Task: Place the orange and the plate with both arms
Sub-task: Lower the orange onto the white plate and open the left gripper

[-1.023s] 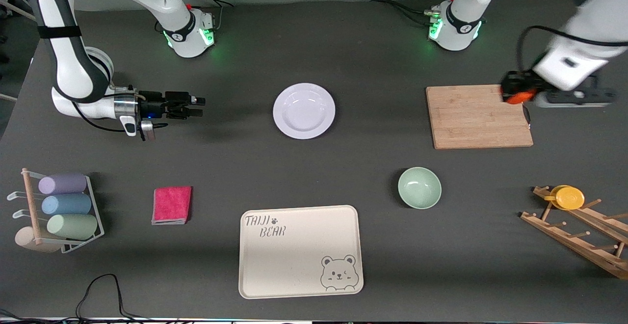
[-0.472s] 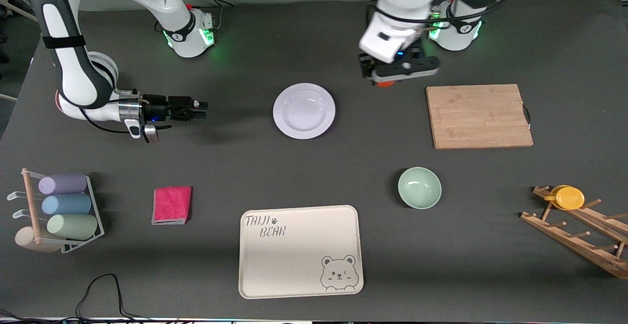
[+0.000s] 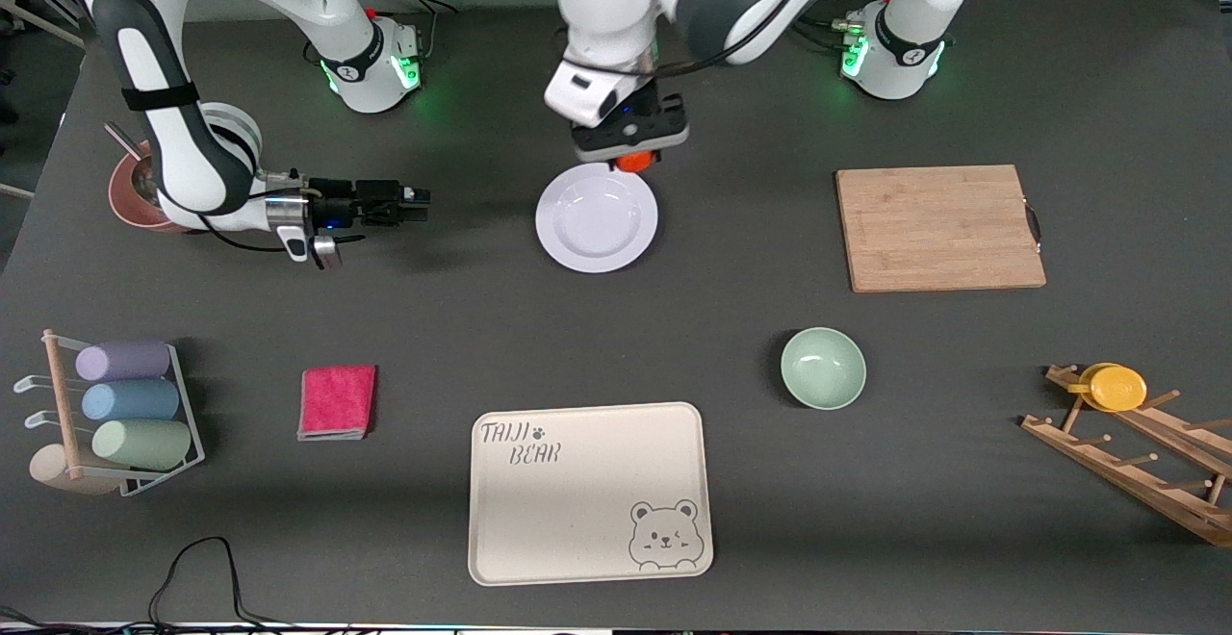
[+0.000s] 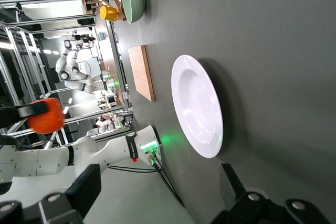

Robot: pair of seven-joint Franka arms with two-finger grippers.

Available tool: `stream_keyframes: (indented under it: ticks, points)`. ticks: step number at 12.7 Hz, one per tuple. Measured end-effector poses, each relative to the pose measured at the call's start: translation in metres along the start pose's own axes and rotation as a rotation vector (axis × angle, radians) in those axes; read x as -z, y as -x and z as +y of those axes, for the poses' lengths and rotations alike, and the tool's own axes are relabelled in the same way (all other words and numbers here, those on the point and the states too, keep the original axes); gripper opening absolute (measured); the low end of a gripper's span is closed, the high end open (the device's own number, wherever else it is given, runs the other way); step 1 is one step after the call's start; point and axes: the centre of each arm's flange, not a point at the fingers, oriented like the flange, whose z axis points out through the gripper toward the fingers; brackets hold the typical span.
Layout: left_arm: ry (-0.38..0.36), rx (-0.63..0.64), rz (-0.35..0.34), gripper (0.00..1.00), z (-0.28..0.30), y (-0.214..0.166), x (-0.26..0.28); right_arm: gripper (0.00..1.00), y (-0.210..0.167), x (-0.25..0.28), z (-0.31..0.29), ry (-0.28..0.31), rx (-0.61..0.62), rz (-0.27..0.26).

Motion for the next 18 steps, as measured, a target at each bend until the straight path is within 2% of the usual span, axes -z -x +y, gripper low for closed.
stream_keyframes:
  ticks: [2, 5, 9, 12, 18]
  points:
    - [0.034, 0.014, -0.004, 0.63, 0.023, -0.004, -0.046, 1.00, 0.006, -0.005, 0.007, -0.008, -0.019, 0.004]
    - [0.028, 0.029, 0.005, 0.63, 0.038, -0.008, -0.109, 1.00, 0.008, -0.015, 0.016, -0.029, -0.040, 0.016]
    - [0.002, 0.032, 0.016, 0.63, 0.057, 0.039, -0.191, 1.00, 0.013, -0.045, 0.038, -0.056, -0.019, 0.024]
    - [0.010, 0.023, 0.009, 0.63, 0.056, 0.072, -0.221, 1.00, 0.018, -0.050, 0.046, -0.064, -0.038, 0.034]
    - [0.025, 0.010, 0.022, 0.63, 0.052, 0.071, -0.236, 1.00, 0.021, -0.052, 0.054, -0.070, -0.037, 0.047]
